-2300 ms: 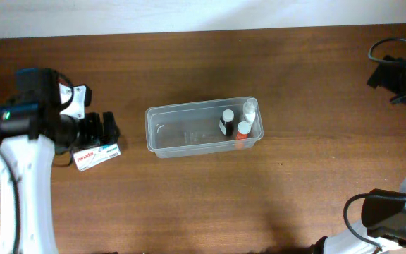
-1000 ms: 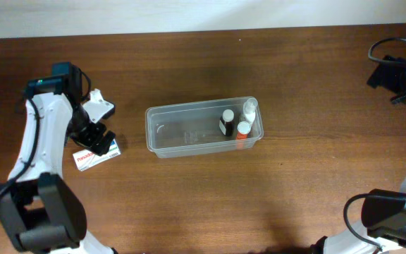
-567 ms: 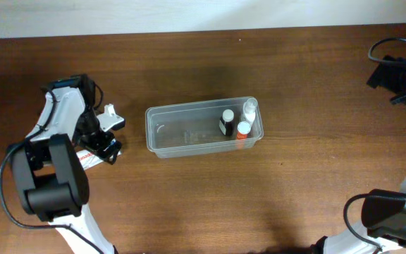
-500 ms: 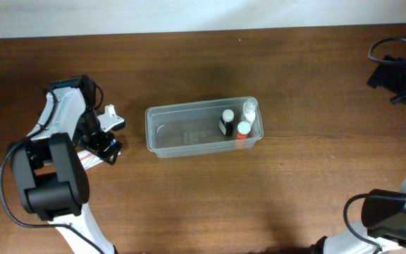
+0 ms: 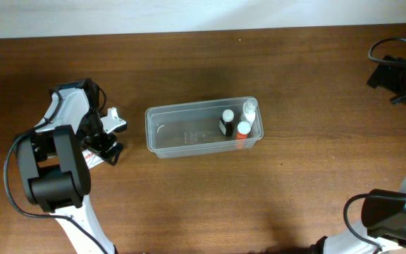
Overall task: Pack container
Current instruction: 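Grasp the white-and-blue Panadol box with the left gripper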
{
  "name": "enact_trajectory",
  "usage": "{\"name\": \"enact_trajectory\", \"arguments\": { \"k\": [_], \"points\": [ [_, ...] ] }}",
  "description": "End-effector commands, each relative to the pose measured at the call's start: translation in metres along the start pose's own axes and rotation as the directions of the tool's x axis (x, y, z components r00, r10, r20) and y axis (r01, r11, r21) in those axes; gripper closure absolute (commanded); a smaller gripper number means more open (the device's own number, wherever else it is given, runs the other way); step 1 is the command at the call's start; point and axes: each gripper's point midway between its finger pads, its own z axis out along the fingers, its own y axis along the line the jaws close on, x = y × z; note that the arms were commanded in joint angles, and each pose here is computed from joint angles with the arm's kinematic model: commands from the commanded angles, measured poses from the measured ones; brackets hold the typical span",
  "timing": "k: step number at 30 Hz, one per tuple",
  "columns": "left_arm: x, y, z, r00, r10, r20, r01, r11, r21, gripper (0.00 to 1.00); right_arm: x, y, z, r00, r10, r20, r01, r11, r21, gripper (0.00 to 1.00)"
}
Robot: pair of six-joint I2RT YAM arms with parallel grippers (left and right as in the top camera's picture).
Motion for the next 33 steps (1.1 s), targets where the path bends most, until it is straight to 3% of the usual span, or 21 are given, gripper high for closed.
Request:
{"name": "enact_trajectory", "arguments": {
  "k": [1, 3, 4, 8, 22, 33],
  "points": [
    [-0.011, -0.009, 0.009, 0.999, 0.015, 0.042, -0.018, 0.998, 0.062, 0.06, -0.002, -0.003, -0.003, 1.000, 0.016, 0.014, -0.016, 1.000, 0.009, 0.02],
    [-0.018, -0.016, 0.008, 0.996, 0.012, 0.085, -0.021, 0.994, 0.106, 0.11, -0.002, -0.003, -0.003, 1.000, 0.016, 0.014, -0.016, 1.000, 0.009, 0.02],
    [-0.025, -0.023, 0.006, 0.992, 0.007, 0.125, -0.026, 0.989, 0.146, 0.21, -0.002, -0.003, -0.003, 1.000, 0.016, 0.014, -0.016, 1.000, 0.009, 0.02],
    [-0.035, -0.032, 0.003, 0.983, -0.014, 0.180, -0.023, 0.980, 0.200, 0.43, -0.002, -0.003, -0.003, 1.000, 0.016, 0.014, -0.016, 1.000, 0.009, 0.02],
    [-0.053, -0.020, 0.001, 0.900, -0.400, 0.174, 0.353, 0.903, 0.245, 0.51, -0.002, -0.003, -0.003, 1.000, 0.016, 0.014, -0.016, 1.000, 0.009, 0.02],
    [-0.065, -0.020, -0.002, 0.827, -0.532, 0.184, 0.467, 0.830, 0.305, 0.51, -0.002, -0.003, -0.003, 1.000, 0.016, 0.014, -0.016, 1.000, 0.009, 0.01]
  ]
}}
